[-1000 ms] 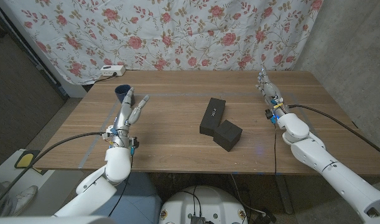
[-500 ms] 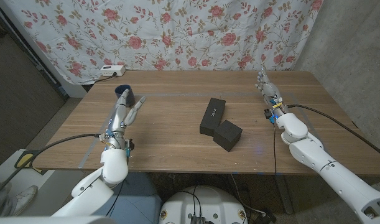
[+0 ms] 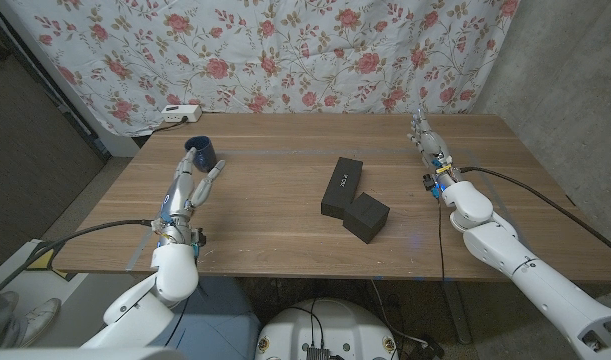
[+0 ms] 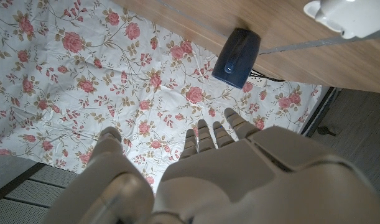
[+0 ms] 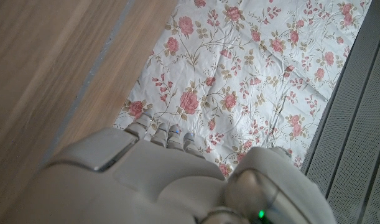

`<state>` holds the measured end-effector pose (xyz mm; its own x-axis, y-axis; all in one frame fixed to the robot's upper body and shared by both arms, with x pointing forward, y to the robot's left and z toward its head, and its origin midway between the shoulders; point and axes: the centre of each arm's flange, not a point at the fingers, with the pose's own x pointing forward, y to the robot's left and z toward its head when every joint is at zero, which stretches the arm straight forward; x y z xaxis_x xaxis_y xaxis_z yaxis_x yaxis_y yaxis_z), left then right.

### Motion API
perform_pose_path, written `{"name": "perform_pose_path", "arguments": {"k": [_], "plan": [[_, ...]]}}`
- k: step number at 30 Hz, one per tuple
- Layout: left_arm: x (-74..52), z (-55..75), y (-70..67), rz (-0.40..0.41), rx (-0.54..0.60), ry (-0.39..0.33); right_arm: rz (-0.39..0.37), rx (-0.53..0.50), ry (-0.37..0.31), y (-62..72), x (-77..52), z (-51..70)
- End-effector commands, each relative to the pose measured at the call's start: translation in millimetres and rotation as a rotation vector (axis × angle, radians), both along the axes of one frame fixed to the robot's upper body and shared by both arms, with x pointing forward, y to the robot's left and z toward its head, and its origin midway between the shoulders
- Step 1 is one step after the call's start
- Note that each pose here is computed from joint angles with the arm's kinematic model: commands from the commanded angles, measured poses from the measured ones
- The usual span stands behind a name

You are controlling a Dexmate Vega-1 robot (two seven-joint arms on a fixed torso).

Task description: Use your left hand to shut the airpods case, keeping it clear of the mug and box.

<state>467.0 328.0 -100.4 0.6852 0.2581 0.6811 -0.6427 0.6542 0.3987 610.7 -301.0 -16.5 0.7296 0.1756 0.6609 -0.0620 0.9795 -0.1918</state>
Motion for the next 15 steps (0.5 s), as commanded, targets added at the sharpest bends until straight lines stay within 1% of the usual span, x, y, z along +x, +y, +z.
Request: {"name": "perform_pose_path", "arguments": {"k": [1,2,3,5,6,7,8,9,12,14,15], "plan": [[-5.6,-6.8,7.2,0.059,0.011,0.021,-0.002,-0.03,-0.019,1.8,-1.5,3.2],[-5.9,-7.7,8.3,0.05,0.001,0.016,-0.014,-0.044,-0.024,1.6,-2.4,4.1],[-6.0,-7.5,9.3,0.05,-0.006,0.027,-0.02,-0.053,-0.027,1.5,-3.1,4.6],[-7.5,-7.7,8.8,0.085,0.024,0.023,-0.015,-0.052,-0.027,1.4,-3.3,4.8],[-6.9,-9.0,8.5,0.08,0.024,0.013,-0.014,-0.054,-0.031,1.5,-3.3,4.7],[-6.1,-9.7,8.9,0.05,0.025,0.014,-0.015,-0.053,-0.032,1.6,-3.4,4.7],[-6.6,-9.7,8.1,0.058,0.034,0.029,-0.018,-0.063,-0.036,1.7,-3.7,5.1],[-7.9,-10.2,7.6,0.085,0.047,0.032,-0.02,-0.061,-0.034,1.9,-3.9,5.3],[-8.4,-14.4,10.0,0.078,0.018,0.036,-0.013,-0.056,-0.034,1.6,-3.9,5.4],[-9.4,-16.4,10.7,0.09,0.023,0.043,-0.014,-0.051,-0.031,1.0,-4.1,5.2],[-10.0,-18.4,9.7,0.11,0.033,0.048,-0.017,-0.051,-0.031,0.6,-4.2,5.1]]}}
